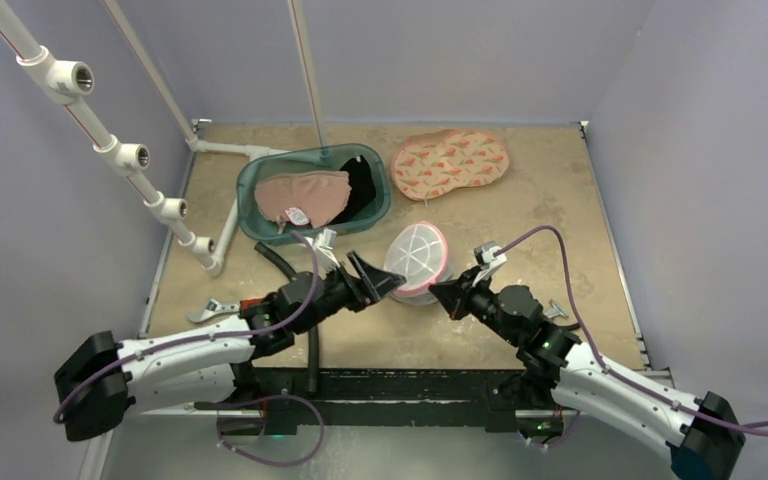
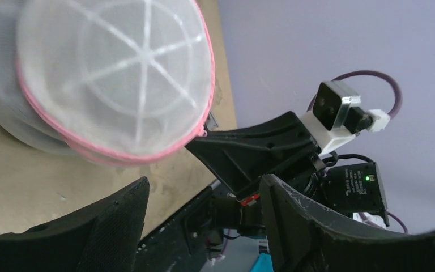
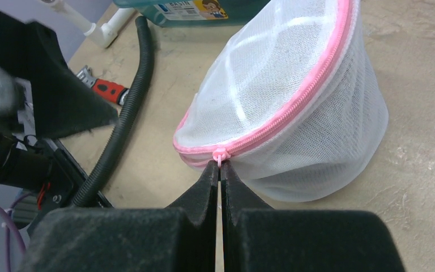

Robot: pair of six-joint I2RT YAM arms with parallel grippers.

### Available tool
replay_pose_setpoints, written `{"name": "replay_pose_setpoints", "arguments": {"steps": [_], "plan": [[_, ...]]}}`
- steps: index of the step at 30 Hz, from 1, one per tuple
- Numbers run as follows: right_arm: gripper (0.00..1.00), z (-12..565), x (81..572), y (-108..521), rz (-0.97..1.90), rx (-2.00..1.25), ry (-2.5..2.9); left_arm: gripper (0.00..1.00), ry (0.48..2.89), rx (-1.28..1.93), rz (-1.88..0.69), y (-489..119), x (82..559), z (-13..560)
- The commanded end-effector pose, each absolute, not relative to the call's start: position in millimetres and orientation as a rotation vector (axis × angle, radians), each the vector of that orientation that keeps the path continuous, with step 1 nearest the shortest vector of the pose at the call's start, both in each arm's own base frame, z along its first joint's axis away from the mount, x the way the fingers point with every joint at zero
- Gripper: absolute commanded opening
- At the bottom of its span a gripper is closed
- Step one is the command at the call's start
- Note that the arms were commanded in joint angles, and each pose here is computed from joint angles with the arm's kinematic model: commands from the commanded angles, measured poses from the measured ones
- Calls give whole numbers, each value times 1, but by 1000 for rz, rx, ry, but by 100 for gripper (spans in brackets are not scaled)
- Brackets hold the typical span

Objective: Unzip the laundry bag and remove the bra
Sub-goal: Unzip the laundry bag at the center of the board.

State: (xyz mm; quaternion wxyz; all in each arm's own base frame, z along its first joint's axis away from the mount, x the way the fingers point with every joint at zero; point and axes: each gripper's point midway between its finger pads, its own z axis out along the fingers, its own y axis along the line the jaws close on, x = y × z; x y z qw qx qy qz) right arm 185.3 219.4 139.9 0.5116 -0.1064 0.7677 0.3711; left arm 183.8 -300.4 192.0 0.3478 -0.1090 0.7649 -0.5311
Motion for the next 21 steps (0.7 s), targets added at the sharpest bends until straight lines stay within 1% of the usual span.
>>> {"name": "replay_pose_setpoints", "arguments": {"steps": [1, 5, 10, 21], "plan": [[0, 156, 192, 221, 894, -240, 1795, 70, 1921, -548, -1501, -329, 174, 194], [0, 156, 191, 219, 886, -237, 1797, 71, 1892, -585, -1527, -354, 174, 203], [0, 156, 191, 218, 889, -238, 1797, 76, 1908, -626, -1506, -370, 183, 194], [0, 157, 188, 221, 908, -260, 1792, 76, 1922, -750, -1425, -374, 202, 163]]}}
